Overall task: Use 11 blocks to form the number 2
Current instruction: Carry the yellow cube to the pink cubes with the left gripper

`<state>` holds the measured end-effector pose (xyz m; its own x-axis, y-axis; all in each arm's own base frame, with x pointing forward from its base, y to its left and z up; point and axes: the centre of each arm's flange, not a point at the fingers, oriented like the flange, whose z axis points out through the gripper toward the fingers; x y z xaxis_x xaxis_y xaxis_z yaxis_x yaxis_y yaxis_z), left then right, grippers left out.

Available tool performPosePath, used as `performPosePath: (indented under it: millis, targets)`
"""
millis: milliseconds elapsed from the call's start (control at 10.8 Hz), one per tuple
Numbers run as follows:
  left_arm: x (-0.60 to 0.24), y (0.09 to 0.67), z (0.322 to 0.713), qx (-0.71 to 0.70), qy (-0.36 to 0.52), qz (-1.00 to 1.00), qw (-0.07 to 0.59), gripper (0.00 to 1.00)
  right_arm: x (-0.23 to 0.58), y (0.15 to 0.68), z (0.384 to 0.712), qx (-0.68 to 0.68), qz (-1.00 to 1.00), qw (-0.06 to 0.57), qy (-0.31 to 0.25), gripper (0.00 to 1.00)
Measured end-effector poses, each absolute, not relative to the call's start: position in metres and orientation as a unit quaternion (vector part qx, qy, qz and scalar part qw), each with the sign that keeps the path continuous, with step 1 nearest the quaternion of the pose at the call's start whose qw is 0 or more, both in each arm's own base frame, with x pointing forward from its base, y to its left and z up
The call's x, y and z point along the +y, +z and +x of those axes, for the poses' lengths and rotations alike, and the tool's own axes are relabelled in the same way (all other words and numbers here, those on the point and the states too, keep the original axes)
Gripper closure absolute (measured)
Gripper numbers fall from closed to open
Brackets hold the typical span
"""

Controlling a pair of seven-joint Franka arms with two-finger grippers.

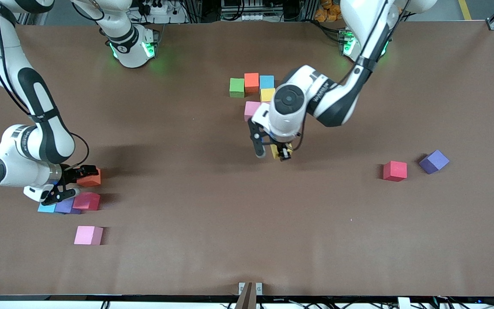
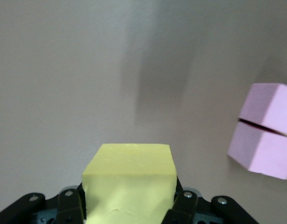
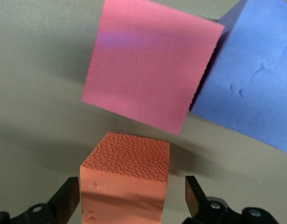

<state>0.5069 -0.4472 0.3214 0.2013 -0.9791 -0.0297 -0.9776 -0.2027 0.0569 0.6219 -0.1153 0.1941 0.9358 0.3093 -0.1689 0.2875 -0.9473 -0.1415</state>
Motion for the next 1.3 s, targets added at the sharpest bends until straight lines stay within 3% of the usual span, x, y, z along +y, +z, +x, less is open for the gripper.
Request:
performPosePath:
  millis: [558, 1301]
  targets:
    - [-0.534, 0.321, 0.430, -0.653, -0.044, 0.756, 0.009, 0.39, -0.117, 0.194, 0.621, -0.150, -0.982, 0.058, 0.095, 0.00]
    - [-0.605, 0.278, 0.373, -0.658, -0.050, 0.751, 0.008, 0.39, -0.115, 0.192, 0.618, -0.118, -0.984, 0.078, 0.105, 0.00]
